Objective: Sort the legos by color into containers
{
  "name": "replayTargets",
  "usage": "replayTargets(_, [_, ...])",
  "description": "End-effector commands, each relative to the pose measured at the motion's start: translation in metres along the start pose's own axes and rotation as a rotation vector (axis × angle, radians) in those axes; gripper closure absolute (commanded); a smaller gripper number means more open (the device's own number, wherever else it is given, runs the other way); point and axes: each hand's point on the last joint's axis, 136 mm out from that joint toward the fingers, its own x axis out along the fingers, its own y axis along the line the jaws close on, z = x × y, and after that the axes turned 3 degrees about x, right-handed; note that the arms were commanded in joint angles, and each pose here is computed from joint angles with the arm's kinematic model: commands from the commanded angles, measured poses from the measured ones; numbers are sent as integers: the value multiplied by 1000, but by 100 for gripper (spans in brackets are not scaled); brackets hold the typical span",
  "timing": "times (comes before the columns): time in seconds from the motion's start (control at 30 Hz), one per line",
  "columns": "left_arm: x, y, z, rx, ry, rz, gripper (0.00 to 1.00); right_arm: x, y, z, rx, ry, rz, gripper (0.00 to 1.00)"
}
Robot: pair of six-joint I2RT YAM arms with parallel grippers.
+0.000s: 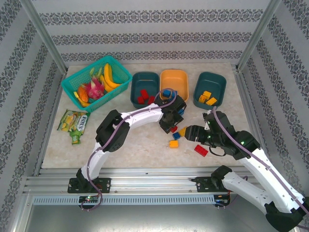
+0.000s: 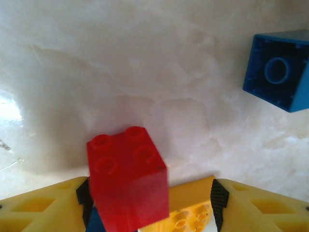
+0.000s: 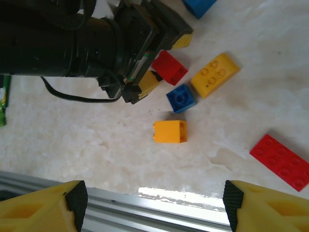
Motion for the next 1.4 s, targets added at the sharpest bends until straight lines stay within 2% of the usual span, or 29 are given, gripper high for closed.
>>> replayTargets(0.0, [5, 10, -8, -2, 1, 68, 39, -3, -19, 4, 32, -49, -82, 23])
replayTargets(0.13, [11, 15, -7, 0, -2, 92, 48, -3, -23, 12, 84, -80, -79, 24])
replayTargets(0.4, [20, 23, -5, 0, -8, 126, 52, 14, -34, 16, 292, -66, 1, 24])
replayTargets(0.53, [18, 22, -2, 0, -21, 121, 67, 16, -38, 19, 314, -70, -1, 24])
replayTargets(0.67, [-3, 6, 5, 40, -64, 71, 75, 16, -35, 22, 311, -76, 20, 24])
replayTargets(0.77, [-34, -10, 18, 98, -116, 28, 76, 18, -17, 31, 297, -99, 130, 24])
replayTargets(0.9, [-77, -21, 47, 163, -189, -23, 78, 9, 31, 59, 259, -183, 412, 23])
replayTargets(1.0, [-98, -24, 76, 203, -225, -46, 78, 9, 48, 74, 265, -215, 511, 22])
replayTargets(1.2, [-128, -31, 144, 317, -324, -63, 80, 27, 65, 98, 287, -203, 551, 22])
replayTargets(1.37, [-117, -30, 202, 328, -339, -87, 80, 42, 77, 125, 338, -210, 578, 21])
